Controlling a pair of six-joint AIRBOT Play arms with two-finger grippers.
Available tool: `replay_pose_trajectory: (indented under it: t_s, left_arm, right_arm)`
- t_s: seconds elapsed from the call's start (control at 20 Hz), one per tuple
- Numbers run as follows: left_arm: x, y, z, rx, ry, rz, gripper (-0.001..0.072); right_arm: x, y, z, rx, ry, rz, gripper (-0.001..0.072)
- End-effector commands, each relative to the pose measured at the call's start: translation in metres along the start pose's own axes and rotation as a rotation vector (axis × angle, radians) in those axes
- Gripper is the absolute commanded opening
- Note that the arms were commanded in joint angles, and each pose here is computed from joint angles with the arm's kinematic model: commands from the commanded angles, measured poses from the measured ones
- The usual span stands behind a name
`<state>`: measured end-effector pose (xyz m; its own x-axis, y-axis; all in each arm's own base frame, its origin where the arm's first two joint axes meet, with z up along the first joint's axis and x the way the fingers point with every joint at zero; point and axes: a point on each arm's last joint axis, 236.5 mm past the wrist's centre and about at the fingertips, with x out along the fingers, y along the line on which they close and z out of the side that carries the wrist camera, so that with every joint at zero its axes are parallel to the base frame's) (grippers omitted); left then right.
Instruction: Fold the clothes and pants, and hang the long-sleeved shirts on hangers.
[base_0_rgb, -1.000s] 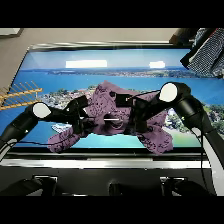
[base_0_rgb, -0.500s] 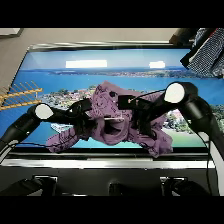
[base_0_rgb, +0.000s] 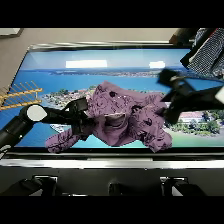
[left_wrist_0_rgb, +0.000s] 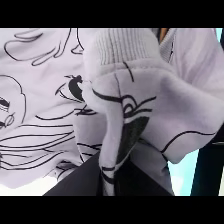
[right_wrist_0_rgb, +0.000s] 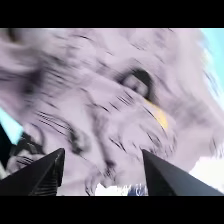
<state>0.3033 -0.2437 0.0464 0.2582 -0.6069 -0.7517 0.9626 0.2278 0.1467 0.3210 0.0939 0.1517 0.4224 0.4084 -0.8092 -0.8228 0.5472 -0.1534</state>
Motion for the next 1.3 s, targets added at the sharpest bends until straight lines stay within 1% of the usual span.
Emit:
replay_pose_trajectory:
  t_s: [0.0, 0.1, 0.3, 0.5, 0.6, 0.65, 0.7, 0.8, 0.9, 0.95, 1.0, 1.15, 1.2, 1.25]
  left_arm:
    - [-0.008, 0.000, 0.006, 0.013, -0.015, 0.017, 0.0029]
    - [-0.011, 0.000, 0.008, 0.018, -0.020, 0.023, 0.0029]
    - [-0.011, 0.000, 0.008, 0.018, -0.021, 0.025, 0.0029]
    - [-0.011, 0.000, 0.008, 0.018, -0.021, 0.024, 0.0029]
    - [-0.011, 0.000, 0.009, 0.015, -0.024, 0.022, 0.0029]
    - [-0.011, -0.001, 0.011, 0.011, -0.031, 0.020, 0.0029]
    - [-0.011, -0.001, 0.012, 0.006, -0.038, 0.018, 0.0029]
    - [-0.011, -0.002, 0.013, 0.003, -0.042, 0.016, 0.0029]
    - [-0.011, -0.002, 0.013, 0.003, -0.042, 0.016, 0.0029]
    - [-0.011, -0.002, 0.013, 0.003, -0.041, 0.016, 0.0029]
    - [-0.011, -0.002, 0.013, 0.002, -0.041, 0.016, 0.0029]
    - [-0.011, -0.002, 0.013, -0.018, -0.042, 0.016, 0.0036]
    - [-0.011, -0.001, 0.013, -0.020, -0.042, 0.017, 0.0074]
    - [-0.011, 0.000, 0.013, -0.040, -0.044, 0.022, 0.0182]
  right_arm:
    - [-0.002, -0.021, -0.026, 0.167, -0.082, 0.048, 0.0572]
    - [0.021, -0.011, -0.041, 0.162, -0.071, 0.147, 0.0597]
    - [0.067, 0.015, -0.055, 0.126, -0.052, 0.319, 0.0597]
    - [0.095, 0.028, -0.059, 0.132, -0.019, 0.416, 0.0592]
    - [0.108, 0.030, -0.060, 0.130, -0.011, 0.437, 0.0591]
    - [0.114, 0.033, -0.059, 0.133, -0.010, 0.454, 0.0560]
    - [0.118, 0.037, -0.059, 0.133, -0.005, 0.476, 0.0514]
    - [0.124, 0.044, -0.060, 0.130, 0.009, 0.508, 0.0456]
    - [0.124, 0.047, -0.059, 0.127, 0.009, 0.521, 0.0265]
    - [0.121, 0.051, -0.060, 0.124, 0.014, 0.538, 0.0124]
    - [0.117, 0.055, -0.061, 0.116, 0.021, 0.556, 0.0037]
    - [0.105, 0.057, -0.061, 0.078, 0.031, 0.534, 0.0035]
    - [0.099, 0.056, -0.058, 0.064, 0.024, 0.516, 0.0034]
    - [0.092, 0.055, -0.055, 0.049, 0.022, 0.490, 0.0034]
